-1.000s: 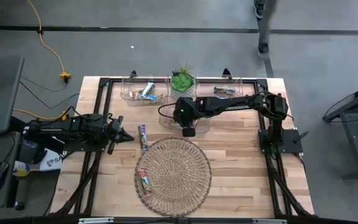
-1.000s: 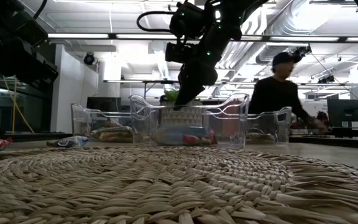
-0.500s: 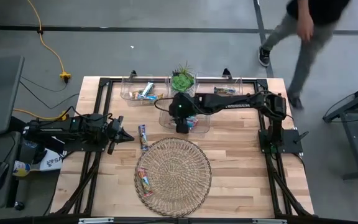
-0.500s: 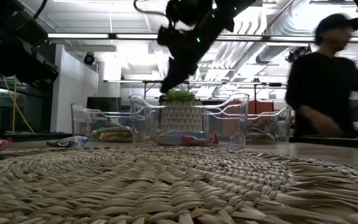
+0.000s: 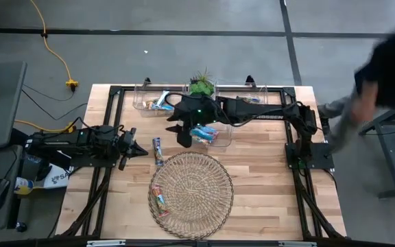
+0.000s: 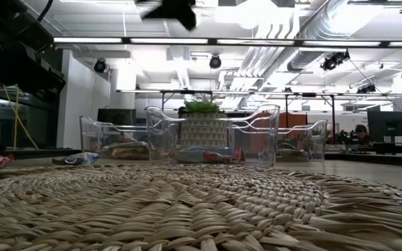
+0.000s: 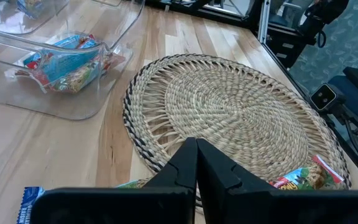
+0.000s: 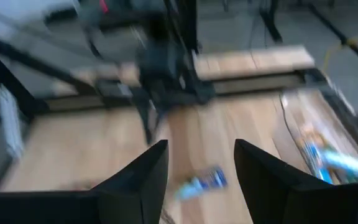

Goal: Pick and place Granola Bars by type
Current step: Put the red granola bar into the bottom transparent bin

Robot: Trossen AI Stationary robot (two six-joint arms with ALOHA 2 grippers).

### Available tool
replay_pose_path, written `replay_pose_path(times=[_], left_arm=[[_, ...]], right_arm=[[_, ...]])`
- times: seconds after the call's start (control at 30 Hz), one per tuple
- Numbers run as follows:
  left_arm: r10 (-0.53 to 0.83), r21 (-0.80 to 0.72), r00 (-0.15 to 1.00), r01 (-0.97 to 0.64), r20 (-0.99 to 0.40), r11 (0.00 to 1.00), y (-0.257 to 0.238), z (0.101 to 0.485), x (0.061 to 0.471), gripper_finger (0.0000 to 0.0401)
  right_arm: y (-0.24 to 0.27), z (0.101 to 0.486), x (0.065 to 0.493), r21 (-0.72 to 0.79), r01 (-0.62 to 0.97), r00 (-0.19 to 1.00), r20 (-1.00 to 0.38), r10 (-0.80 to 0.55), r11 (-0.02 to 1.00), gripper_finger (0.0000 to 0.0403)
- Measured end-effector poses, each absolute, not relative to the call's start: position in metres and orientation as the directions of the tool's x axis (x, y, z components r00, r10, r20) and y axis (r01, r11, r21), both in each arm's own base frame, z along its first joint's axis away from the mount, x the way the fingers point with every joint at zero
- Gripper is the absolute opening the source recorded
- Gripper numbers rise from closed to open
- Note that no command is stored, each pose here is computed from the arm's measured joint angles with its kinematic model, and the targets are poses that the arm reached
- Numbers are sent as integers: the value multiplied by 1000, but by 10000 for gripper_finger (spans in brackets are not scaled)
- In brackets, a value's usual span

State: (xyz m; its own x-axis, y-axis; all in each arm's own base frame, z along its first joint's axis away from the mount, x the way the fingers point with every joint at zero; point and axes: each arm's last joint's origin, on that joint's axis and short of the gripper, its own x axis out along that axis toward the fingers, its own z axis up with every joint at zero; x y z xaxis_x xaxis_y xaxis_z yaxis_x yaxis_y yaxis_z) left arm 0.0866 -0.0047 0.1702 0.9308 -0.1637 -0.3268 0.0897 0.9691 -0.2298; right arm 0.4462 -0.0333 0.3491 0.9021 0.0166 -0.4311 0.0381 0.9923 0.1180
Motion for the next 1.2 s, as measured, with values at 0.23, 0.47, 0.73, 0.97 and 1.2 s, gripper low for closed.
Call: replay_pose_path(times=[0.23,0.47,0.73,0.97,1.2], left_arm=[[-164,-230,931,90,-327,969,-5,170,87,1],[-164,-230,931,90,-327,969,-5,170,87,1],[-164,-230,931,90,-327,969,-5,170,87,1],[-164,-230,931,90,-327,969,-5,170,87,1],[-164,-230,931,90,-327,969,-5,170,87,1]], right_arm=[[1,384,451,257,-27,970,-227,87,966,168],[35,396,452,448,-164,968,-100,232,879,168],[75,402,448,493,-178,973,-44,229,852,168],[104,405,445,473,-138,989,20,145,870,168],[129,387,457,509,-143,989,46,139,849,168]])
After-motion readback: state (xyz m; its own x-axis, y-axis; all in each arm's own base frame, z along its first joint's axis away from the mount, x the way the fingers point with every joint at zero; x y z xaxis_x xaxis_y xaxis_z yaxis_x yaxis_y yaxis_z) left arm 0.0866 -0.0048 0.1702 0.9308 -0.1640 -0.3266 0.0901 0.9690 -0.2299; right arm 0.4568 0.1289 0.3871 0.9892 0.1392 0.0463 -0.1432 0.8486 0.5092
